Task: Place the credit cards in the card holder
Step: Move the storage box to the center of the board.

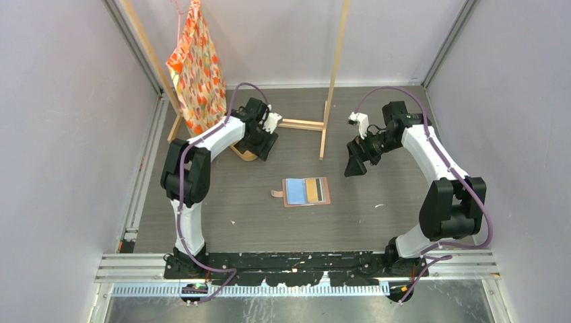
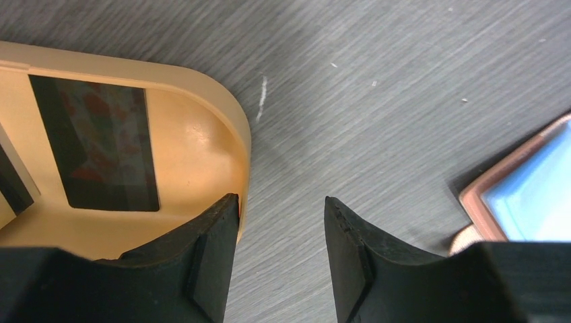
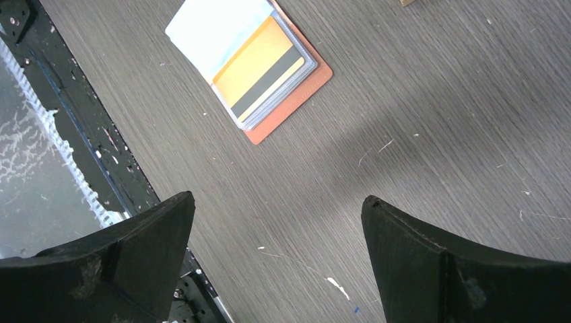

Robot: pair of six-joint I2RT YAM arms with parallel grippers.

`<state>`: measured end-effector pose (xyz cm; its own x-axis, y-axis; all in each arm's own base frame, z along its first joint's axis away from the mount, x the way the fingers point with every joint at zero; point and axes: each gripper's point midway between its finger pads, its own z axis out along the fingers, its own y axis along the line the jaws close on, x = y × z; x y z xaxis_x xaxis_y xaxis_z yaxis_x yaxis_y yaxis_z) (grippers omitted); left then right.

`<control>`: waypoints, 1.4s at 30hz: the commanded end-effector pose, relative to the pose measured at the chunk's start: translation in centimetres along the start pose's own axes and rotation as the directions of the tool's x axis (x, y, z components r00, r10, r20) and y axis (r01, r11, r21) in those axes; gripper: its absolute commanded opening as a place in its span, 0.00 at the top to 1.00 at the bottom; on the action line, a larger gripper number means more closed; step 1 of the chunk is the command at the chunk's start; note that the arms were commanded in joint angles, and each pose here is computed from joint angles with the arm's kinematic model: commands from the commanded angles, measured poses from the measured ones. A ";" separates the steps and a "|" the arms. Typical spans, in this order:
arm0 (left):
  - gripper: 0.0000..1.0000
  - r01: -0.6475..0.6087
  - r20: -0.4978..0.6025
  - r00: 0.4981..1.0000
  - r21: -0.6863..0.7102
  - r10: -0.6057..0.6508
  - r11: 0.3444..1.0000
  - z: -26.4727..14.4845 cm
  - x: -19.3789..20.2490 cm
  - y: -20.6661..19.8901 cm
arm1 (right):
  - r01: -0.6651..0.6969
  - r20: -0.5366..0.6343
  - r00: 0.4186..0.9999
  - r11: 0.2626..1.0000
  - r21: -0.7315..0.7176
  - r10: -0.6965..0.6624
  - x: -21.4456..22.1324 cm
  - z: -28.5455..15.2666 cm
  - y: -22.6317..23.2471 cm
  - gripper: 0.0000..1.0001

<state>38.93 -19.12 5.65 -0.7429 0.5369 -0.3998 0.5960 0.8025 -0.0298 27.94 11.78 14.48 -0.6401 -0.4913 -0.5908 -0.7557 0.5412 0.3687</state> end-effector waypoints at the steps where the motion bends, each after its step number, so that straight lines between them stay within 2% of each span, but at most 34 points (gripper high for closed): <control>1: 0.50 -0.012 0.032 0.999 0.123 0.008 0.992 -2.4 -0.9 -3.4 | 0.024 0.020 1.000 1.000 0.006 -0.024 -0.6 -0.3 0.4 0.02; 14: 0.50 -0.050 -0.019 0.998 0.235 0.056 0.971 -3.7 0.4 -8.9 | 0.036 0.031 0.999 0.999 0.010 -0.036 -0.8 -0.7 0.7 0.02; 21: 0.48 -0.043 -0.026 0.998 0.267 0.052 0.963 -4.1 0.2 -10.1 | 0.039 0.032 0.999 0.999 0.015 -0.040 -0.9 -0.8 0.7 0.02; 25: 0.44 -0.040 0.017 0.999 0.247 0.037 0.968 -5.1 -0.7 -9.9 | 0.041 0.032 0.999 0.999 0.016 -0.042 -0.9 -0.9 0.7 0.02; 29: 0.41 -0.057 0.110 0.993 0.160 0.040 0.986 -7.2 -2.8 -8.4 | 0.046 0.032 0.998 0.999 0.015 -0.046 -0.8 -0.9 0.8 0.02; 32: 0.36 -0.045 0.175 0.984 0.039 0.037 0.998 -8.5 -4.4 -5.7 | 0.049 0.034 0.998 0.999 0.016 -0.049 -0.9 -0.9 0.8 0.02; 34: 0.33 -0.028 0.185 0.982 -0.054 0.037 0.998 -8.7 -4.5 -3.2 | 0.050 0.033 0.998 0.999 0.015 -0.051 -0.8 -0.9 0.8 0.02; 37: 0.33 0.001 0.180 0.983 -0.145 0.025 0.989 -8.7 -4.5 -0.6 | 0.050 0.033 0.998 0.999 0.013 -0.051 -0.8 -0.9 0.8 0.02; 42: 0.32 -0.072 0.200 0.971 -0.275 0.130 0.959 -8.3 -5.5 2.0 | 0.048 0.032 0.998 0.999 0.008 -0.049 -0.8 -0.8 0.8 0.02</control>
<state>38.78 -19.79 13.74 -0.6748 0.5166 -0.5271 0.5641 0.8215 0.0830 27.88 11.79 14.80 -0.6300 -0.4932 -0.5999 -0.7628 0.5383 0.3584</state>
